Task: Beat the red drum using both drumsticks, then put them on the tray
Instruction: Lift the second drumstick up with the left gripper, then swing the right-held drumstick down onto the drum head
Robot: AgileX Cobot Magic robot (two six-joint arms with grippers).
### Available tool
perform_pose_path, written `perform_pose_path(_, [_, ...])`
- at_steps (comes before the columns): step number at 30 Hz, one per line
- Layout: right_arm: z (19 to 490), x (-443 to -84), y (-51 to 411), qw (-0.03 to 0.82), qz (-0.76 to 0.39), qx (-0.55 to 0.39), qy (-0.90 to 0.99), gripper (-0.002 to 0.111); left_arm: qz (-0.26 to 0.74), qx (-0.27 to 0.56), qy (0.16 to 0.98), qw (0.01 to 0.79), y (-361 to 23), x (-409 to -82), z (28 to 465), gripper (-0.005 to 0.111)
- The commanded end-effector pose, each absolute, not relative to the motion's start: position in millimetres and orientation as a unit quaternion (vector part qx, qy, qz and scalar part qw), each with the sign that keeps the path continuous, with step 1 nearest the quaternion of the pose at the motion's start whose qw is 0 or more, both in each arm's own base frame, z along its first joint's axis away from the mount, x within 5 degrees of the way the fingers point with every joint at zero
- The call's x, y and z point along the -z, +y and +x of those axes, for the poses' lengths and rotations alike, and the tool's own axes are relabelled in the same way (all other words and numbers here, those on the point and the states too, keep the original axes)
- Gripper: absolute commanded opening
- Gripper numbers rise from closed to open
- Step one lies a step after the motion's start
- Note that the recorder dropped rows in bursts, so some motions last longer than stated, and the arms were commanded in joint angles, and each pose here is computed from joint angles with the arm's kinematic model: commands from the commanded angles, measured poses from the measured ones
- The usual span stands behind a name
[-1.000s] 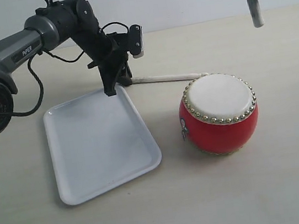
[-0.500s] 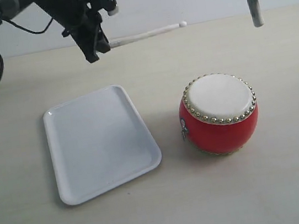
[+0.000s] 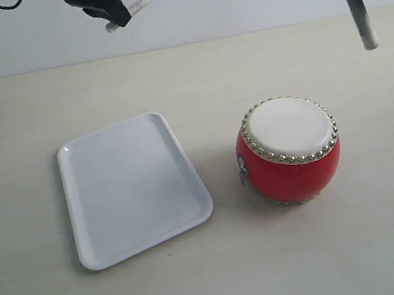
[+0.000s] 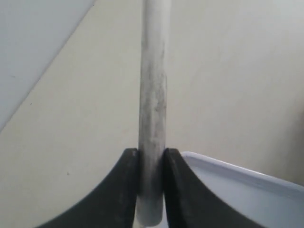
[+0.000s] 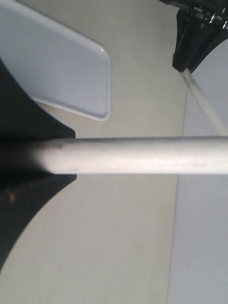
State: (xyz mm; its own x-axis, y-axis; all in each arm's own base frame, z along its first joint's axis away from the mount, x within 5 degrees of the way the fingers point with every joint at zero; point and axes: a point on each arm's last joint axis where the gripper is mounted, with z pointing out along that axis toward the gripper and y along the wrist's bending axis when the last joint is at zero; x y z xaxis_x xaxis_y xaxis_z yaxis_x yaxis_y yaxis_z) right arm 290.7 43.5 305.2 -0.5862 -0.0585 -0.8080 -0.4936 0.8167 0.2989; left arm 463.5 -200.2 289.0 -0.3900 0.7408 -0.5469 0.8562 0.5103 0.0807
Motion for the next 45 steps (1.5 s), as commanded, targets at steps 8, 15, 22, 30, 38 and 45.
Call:
perform_pose_path(8, [229.6, -334.6, 26.2, 0.338, -0.071, -0.171, 0.923, 0.000, 0.421, 0.111, 0.867, 0.241, -212.7, -290.5, 388.0, 0.000])
perform_pose_path(15, [209.2, -320.5, 34.4, 0.214, -0.119, -0.144, 0.959, 0.000, 0.355, 0.152, 0.868, 0.311, -193.5, -287.5, 329.4, 0.000])
perform_pose_path(22, [195.3, -313.0, 43.4, 0.135, -0.135, -0.083, 0.978, 0.000, 0.394, 0.165, 0.855, 0.294, -194.1, -289.6, 260.0, 0.000])
perform_pose_path(30, [188.2, -307.9, 63.0, 0.120, -0.175, -0.090, 0.973, 0.000, 0.417, 0.153, 0.865, 0.232, -206.9, -255.6, 214.6, 0.000])
perform_pose_path(38, [177.1, -281.2, 63.7, 0.071, -0.180, -0.088, 0.977, 0.000, 0.438, 0.138, 0.865, 0.204, -223.1, -242.8, 187.0, 0.000])
perform_pose_path(45, [173.6, -272.2, 63.9, 0.057, -0.177, -0.093, 0.978, 0.000, 0.449, 0.129, 0.865, 0.181, -225.9, -240.7, 177.2, 0.000])
